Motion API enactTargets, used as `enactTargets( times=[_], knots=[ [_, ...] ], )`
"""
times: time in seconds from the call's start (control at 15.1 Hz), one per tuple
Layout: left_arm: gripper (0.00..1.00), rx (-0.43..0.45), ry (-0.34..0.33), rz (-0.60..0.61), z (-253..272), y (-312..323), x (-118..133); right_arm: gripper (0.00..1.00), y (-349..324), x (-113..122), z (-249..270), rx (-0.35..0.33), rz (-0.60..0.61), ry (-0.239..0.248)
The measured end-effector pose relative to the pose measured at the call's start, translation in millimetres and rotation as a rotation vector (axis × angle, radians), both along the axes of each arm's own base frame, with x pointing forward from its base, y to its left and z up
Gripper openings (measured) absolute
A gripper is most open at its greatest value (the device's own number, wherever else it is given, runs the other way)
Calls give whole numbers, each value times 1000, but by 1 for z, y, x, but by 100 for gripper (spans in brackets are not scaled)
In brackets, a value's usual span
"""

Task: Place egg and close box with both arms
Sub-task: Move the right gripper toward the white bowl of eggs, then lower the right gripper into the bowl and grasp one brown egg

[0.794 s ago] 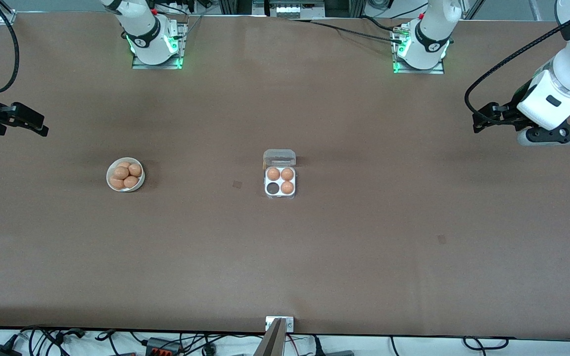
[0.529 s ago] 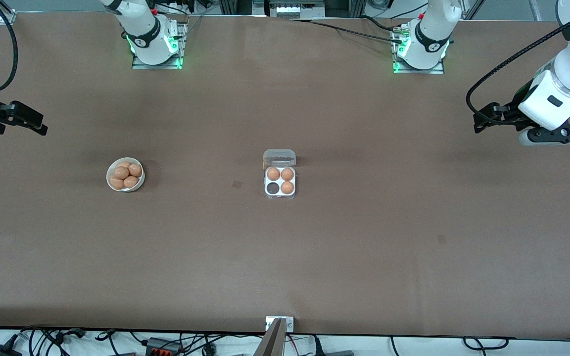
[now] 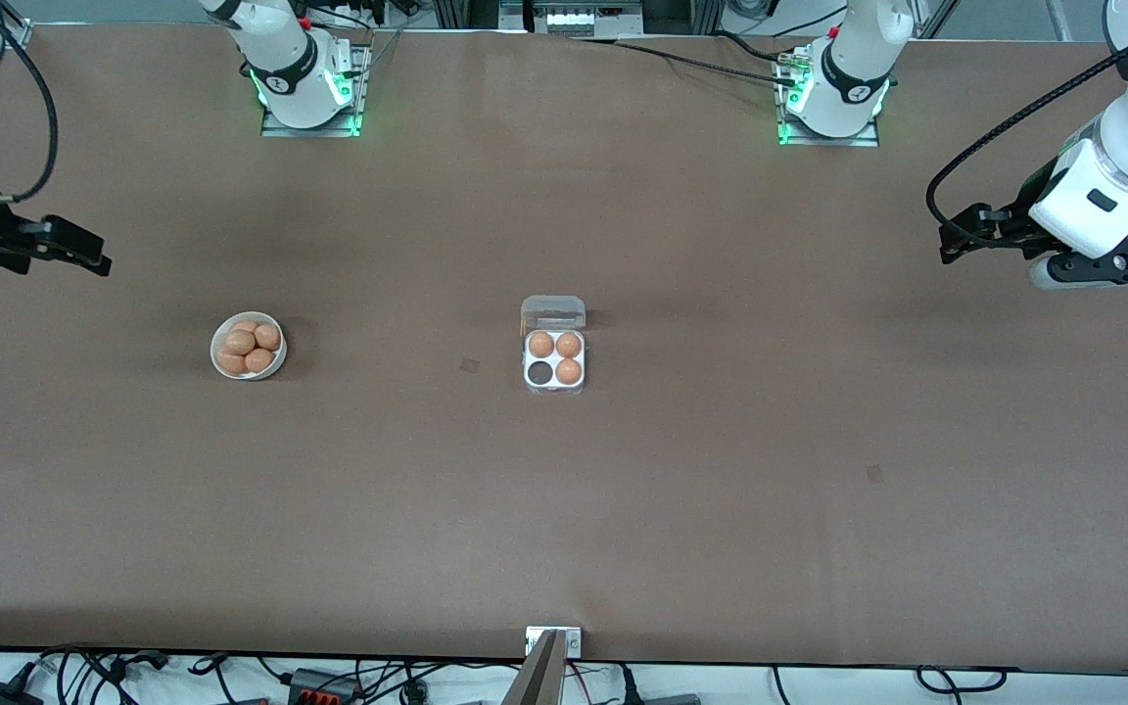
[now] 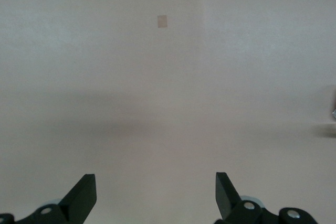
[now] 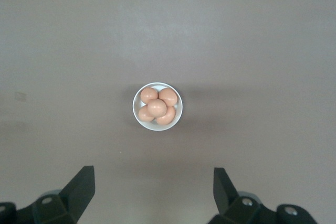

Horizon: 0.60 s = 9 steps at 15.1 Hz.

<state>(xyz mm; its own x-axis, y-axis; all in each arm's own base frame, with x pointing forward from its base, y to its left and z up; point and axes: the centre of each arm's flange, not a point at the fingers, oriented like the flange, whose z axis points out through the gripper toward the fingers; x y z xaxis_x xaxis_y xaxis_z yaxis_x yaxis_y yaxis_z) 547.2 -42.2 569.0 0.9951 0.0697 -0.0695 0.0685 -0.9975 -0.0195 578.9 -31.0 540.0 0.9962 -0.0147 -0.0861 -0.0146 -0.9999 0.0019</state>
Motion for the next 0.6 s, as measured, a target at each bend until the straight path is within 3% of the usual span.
enactTargets(
  times=[0.4, 0.6],
  knots=[
    [100, -1, -13, -2, 7, -1, 0, 100, 11, 27, -107, 4, 20, 178],
    [100, -1, -19, -3, 9, -2, 0, 100, 23, 39, -156, 2, 39, 214]
  ],
)
